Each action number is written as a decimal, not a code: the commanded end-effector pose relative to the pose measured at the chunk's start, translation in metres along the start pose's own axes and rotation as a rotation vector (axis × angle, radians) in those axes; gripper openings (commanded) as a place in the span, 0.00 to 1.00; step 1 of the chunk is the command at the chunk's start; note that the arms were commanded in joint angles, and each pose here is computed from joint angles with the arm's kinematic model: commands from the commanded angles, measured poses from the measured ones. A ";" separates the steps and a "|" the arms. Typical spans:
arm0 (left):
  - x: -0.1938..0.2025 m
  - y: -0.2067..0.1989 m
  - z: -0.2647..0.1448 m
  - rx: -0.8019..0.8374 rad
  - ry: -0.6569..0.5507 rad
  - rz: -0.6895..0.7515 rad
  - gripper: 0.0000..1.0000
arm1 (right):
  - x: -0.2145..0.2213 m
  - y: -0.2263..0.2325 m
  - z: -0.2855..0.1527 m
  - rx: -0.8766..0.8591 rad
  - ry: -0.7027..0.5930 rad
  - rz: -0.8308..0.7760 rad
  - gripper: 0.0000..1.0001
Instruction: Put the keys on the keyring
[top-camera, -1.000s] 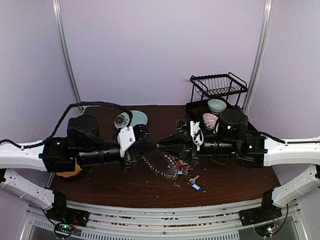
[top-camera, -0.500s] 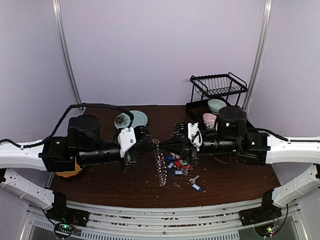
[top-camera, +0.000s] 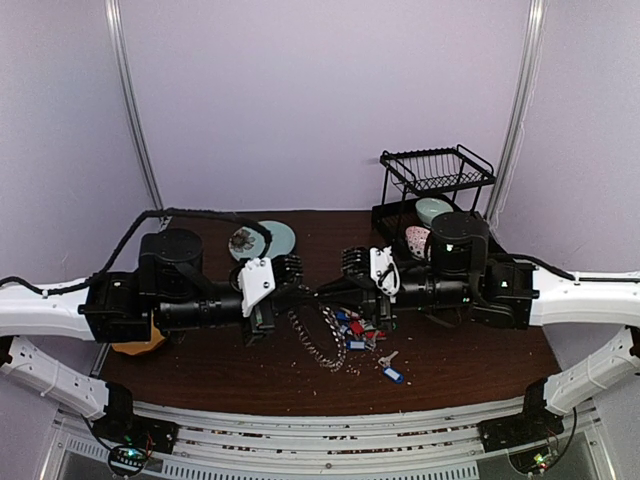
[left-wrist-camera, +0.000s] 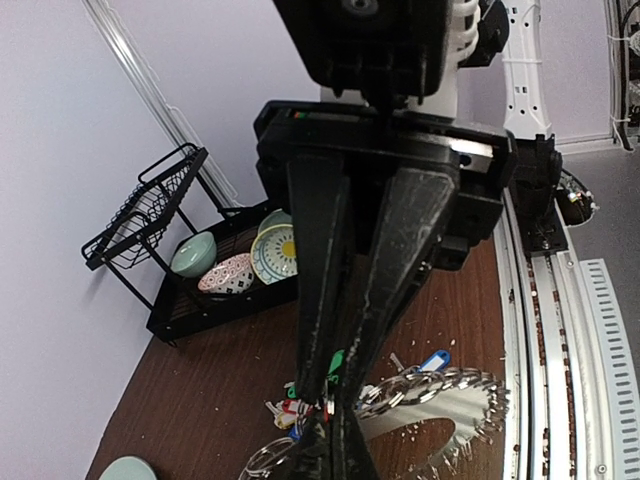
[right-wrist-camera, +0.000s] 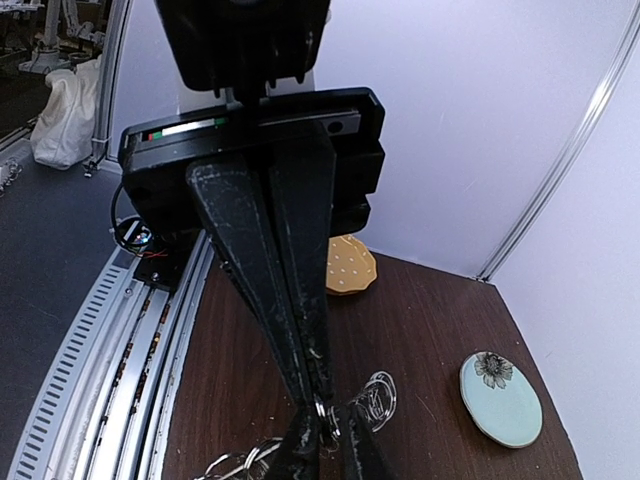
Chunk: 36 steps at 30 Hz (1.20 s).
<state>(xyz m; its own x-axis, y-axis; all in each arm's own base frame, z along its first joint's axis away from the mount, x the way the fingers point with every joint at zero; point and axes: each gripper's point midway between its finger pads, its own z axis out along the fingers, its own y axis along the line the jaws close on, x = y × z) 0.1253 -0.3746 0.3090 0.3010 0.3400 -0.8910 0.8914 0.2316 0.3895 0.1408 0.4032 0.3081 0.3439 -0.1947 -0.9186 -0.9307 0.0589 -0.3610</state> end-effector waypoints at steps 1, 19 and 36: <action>-0.032 0.010 -0.004 -0.018 -0.097 0.006 0.00 | -0.007 -0.002 0.003 -0.005 0.001 -0.023 0.07; -0.042 0.009 -0.024 -0.029 -0.271 -0.139 0.25 | -0.058 0.004 -0.021 -0.030 -0.360 0.162 0.00; -0.043 -0.002 -0.012 0.031 -0.280 -0.136 0.14 | -0.068 0.003 -0.023 -0.025 -0.458 0.231 0.00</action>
<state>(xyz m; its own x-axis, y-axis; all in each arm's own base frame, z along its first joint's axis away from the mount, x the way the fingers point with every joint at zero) 0.1066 -0.3745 0.3452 0.2490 0.0610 -0.9666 0.9372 0.2365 0.2564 0.1176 0.3998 0.3461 0.1250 0.1683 -0.9778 -0.9921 0.0262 -0.1223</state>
